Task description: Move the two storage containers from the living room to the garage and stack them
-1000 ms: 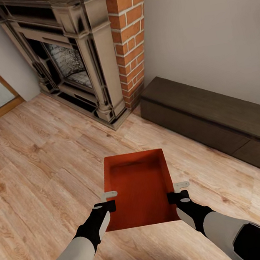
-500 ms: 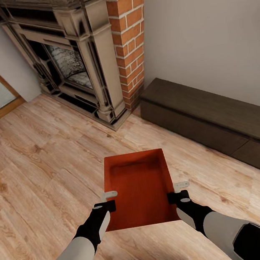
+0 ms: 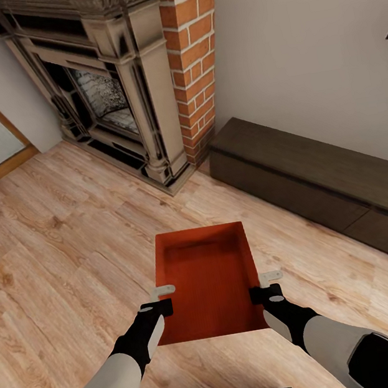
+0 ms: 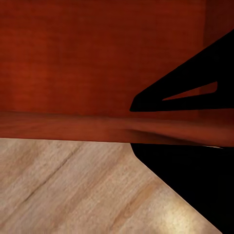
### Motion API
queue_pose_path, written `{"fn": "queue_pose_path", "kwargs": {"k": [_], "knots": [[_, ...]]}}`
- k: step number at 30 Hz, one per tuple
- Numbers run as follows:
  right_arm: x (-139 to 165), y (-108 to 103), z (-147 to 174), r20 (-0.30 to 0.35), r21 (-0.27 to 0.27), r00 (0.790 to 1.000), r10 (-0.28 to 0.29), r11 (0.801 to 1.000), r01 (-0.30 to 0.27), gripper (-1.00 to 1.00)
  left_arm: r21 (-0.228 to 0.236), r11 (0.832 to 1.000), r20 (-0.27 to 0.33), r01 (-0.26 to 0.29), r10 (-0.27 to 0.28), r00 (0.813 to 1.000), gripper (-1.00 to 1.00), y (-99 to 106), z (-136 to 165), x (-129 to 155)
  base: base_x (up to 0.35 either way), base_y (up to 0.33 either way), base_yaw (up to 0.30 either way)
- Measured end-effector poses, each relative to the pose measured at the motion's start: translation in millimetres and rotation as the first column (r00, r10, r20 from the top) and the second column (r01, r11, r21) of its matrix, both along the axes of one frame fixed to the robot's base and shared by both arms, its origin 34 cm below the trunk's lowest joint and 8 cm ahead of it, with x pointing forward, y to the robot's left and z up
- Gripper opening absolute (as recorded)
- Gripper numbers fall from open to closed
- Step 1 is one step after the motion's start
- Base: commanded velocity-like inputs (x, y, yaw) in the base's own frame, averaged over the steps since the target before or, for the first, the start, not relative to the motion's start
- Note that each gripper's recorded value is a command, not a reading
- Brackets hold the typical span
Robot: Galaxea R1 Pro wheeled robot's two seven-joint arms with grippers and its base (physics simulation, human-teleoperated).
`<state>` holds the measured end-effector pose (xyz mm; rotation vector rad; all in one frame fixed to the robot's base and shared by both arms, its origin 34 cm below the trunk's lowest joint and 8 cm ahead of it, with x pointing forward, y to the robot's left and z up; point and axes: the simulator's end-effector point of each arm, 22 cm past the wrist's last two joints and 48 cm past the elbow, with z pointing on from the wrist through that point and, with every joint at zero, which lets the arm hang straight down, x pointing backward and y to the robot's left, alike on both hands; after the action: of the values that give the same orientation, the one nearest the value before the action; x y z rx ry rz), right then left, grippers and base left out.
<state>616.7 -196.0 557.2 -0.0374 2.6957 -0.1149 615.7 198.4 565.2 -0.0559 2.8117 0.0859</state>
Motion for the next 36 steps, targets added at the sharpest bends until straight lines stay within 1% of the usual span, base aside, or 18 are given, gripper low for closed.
{"fn": "queue_pose_path", "kwargs": {"k": [36], "knots": [[-9.7,0.0,29.2,0.005,0.0,1.0,-0.002,1.0,0.002,-1.0,0.0,1.0,0.005,0.001,-0.001,1.0,-1.0,0.0,29.4,-9.1,0.0,0.0,0.0]]}}
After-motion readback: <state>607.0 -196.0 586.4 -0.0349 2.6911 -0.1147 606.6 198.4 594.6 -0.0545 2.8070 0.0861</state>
